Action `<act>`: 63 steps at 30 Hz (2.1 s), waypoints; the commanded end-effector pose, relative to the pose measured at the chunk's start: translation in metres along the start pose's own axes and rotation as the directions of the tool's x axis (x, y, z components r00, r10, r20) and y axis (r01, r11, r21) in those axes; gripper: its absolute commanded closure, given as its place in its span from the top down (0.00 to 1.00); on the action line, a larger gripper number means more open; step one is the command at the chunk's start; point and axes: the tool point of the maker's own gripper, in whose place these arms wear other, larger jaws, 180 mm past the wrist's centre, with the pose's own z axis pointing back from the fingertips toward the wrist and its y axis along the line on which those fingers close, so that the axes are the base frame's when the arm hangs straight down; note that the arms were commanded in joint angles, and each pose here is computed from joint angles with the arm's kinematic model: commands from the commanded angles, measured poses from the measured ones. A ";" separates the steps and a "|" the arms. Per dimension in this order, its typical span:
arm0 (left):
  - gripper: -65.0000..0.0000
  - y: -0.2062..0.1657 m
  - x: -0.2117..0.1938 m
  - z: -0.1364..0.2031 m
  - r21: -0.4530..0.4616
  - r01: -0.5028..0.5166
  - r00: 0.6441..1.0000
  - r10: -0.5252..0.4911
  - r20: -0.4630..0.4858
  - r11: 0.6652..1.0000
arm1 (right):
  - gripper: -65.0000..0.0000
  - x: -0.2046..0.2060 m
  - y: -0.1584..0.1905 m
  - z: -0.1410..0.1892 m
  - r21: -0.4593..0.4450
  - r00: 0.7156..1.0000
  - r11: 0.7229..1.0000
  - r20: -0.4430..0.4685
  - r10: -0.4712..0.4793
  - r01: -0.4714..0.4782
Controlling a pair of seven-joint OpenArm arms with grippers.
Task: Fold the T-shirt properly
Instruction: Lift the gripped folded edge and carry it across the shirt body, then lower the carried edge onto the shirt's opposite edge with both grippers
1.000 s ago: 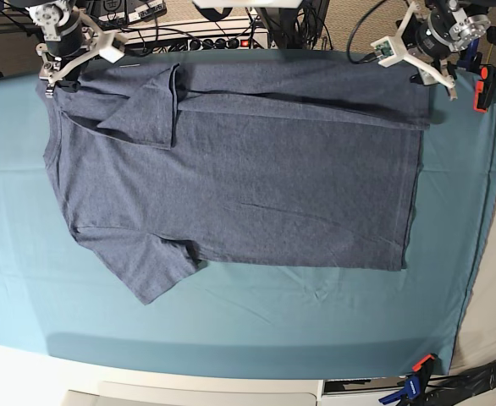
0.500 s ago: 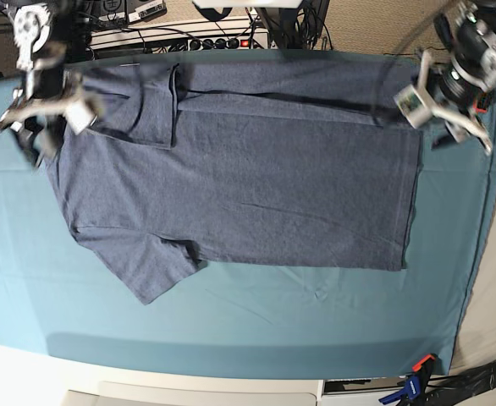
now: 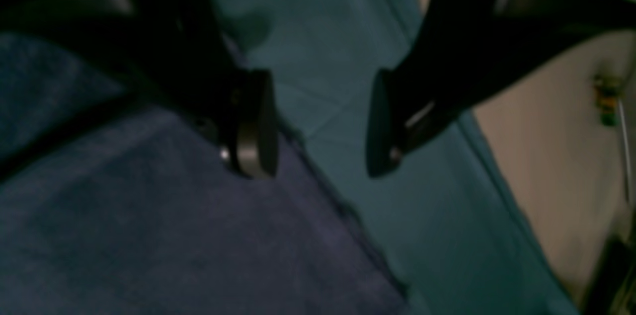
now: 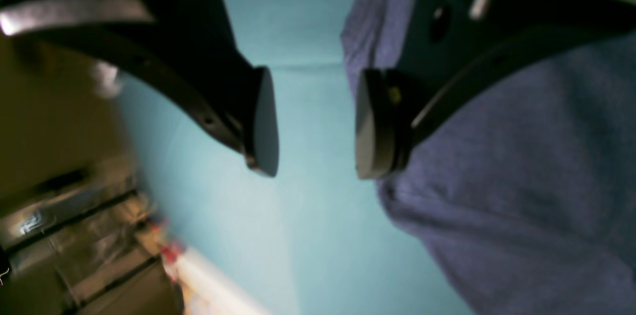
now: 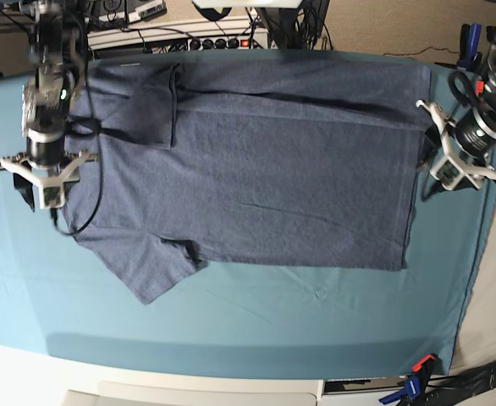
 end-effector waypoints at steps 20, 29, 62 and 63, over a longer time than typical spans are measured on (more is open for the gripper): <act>0.48 0.116 0.030 -0.080 -0.017 -0.546 0.824 0.541 0.166 0.837 | 0.40 0.047 0.054 -0.133 0.202 0.913 0.893 -0.158 -0.375 0.402; 0.48 0.105 0.039 -0.157 -0.132 -0.741 0.658 0.751 0.050 0.658 | 0.40 0.053 0.085 -0.140 0.249 0.963 0.937 -0.178 -0.203 0.243; 0.46 0.049 0.058 -0.215 -0.204 -0.817 0.568 0.814 -0.124 0.539 | 0.40 0.054 0.089 -0.139 0.255 0.973 0.946 -0.160 -0.163 0.201; 0.44 0.050 0.058 -0.214 -0.204 -0.817 0.568 0.814 -0.123 0.539 | 0.40 0.053 0.088 -0.139 0.253 0.974 0.947 -0.160 -0.162 0.199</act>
